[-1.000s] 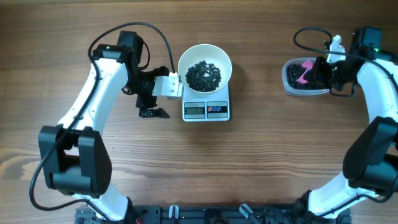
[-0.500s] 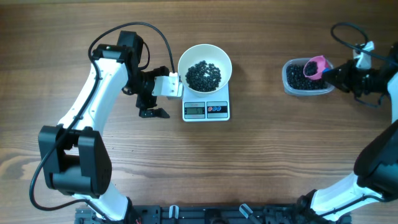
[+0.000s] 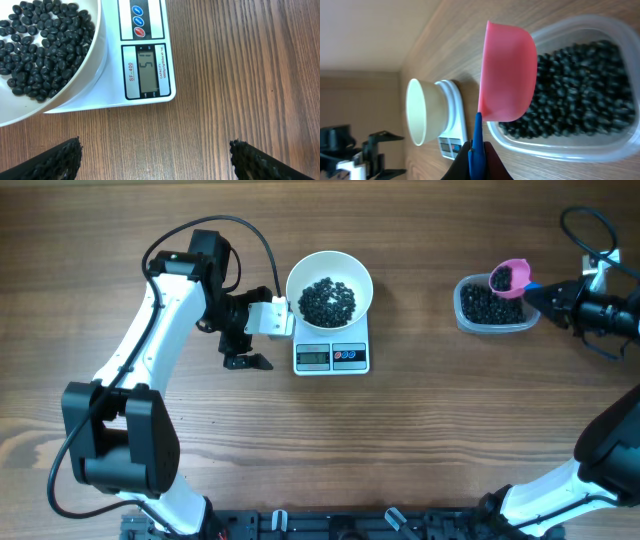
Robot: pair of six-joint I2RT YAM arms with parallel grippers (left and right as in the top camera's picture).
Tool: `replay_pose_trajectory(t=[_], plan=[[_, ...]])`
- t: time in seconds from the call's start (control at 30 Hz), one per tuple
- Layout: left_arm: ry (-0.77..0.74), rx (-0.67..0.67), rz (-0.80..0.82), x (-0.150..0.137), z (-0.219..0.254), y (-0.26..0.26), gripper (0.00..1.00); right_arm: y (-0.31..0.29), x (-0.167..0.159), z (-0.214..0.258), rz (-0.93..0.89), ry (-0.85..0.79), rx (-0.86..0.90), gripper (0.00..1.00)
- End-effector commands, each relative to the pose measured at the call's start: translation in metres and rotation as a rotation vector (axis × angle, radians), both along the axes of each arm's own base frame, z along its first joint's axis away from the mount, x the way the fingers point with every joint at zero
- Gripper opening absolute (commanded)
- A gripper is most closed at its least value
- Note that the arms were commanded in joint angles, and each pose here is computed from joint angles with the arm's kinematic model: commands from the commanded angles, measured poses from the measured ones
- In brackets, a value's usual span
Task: Scoop item into bowl and weigh 150g on scale
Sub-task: 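Scoop more beans and lift the pink scoop with the right gripper, then tip the scoop's beans into the white bowl on the scale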
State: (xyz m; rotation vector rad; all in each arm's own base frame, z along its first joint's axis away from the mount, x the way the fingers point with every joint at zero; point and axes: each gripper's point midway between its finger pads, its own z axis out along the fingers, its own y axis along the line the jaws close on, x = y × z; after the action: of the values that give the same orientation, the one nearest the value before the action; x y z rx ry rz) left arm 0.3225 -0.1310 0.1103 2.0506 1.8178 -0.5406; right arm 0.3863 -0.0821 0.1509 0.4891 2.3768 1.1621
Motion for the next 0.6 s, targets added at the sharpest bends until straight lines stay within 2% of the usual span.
replay_pose_trajectory(t=[0.0, 0.13, 0.43, 0.57], plan=[[0.009, 0.0, -0.001, -0.002, -0.002, -0.001, 1.0, 0.018, 0.007, 0.011, 0.055, -0.067, 0.08, 0.04], [0.009, 0.0, -0.001, -0.002, -0.002, -0.001, 1.0, 0.044, 0.014, 0.014, 0.126, -0.094, 0.081, 0.04], [0.009, 0.0, -0.001, -0.002, -0.002, -0.001, 1.0, 0.149, 0.021, 0.038, 0.393, -0.205, 0.184, 0.04], [0.009, 0.0, -0.001, -0.002, -0.002, -0.001, 1.0, 0.201, 0.018, 0.04, 0.527, -0.251, 0.171, 0.04]])
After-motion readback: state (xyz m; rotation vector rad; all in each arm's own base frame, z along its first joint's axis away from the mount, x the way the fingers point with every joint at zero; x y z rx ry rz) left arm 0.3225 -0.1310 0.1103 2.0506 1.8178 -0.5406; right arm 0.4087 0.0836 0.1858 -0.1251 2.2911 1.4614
